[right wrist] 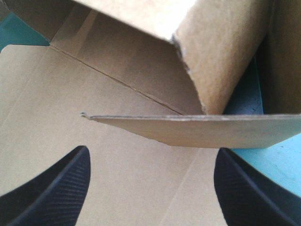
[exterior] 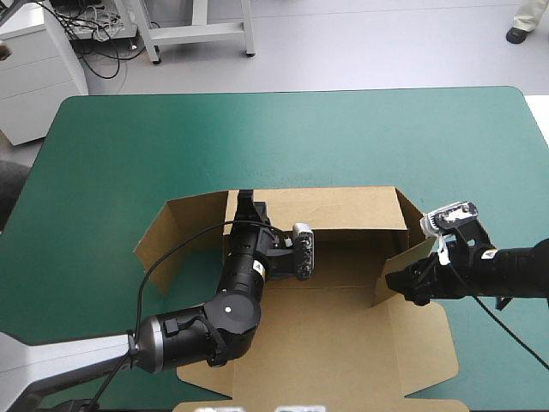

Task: Fold the box

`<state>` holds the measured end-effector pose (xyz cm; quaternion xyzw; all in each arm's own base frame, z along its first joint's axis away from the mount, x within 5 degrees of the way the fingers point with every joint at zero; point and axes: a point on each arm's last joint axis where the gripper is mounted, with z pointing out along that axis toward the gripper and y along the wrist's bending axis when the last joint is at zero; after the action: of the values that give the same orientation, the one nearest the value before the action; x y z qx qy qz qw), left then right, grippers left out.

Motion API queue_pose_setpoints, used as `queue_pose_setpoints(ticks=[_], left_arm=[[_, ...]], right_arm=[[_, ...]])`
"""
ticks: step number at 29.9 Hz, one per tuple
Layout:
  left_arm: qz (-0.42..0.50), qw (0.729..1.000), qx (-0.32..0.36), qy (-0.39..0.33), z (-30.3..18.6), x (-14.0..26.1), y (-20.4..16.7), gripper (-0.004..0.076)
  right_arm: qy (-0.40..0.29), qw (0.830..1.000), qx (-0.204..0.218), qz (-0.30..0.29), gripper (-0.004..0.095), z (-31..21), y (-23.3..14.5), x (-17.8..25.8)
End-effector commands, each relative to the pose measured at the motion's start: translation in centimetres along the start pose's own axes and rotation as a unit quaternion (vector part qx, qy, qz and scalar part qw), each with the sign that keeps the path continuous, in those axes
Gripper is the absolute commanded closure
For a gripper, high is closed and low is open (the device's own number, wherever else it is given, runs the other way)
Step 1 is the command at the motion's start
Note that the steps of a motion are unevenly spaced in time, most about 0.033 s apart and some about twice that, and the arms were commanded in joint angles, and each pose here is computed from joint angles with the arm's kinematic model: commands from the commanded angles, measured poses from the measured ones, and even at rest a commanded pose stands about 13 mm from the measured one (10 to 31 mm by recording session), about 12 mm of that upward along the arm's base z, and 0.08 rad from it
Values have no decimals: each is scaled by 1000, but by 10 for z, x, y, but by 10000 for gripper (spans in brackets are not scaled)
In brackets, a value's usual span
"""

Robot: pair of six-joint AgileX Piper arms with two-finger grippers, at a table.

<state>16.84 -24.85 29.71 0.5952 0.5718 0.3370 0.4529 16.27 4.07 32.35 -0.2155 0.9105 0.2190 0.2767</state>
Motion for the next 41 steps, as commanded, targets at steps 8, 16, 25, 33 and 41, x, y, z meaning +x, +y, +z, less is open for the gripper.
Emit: queue_pose_setpoints(ticks=[8,16,25,33,41], left_arm=[[-25,1000,-7,-11,-7,0,11,756],[-24,1000,-8,-11,-7,0,11,756],[-24,1000,-8,-11,-7,0,11,756],[-24,1000,-8,-11,-7,0,11,756],[-24,1000,-8,-11,-7,0,11,756]], right_arm=[[-68,997,45,2,237,-59,20,-40],[-102,983,142,46,237,-101,16,-74],[-71,972,209,79,237,-89,-27,-120],[-39,971,214,99,237,-54,-68,-156],[-1,972,205,114,237,-22,-94,-166]])
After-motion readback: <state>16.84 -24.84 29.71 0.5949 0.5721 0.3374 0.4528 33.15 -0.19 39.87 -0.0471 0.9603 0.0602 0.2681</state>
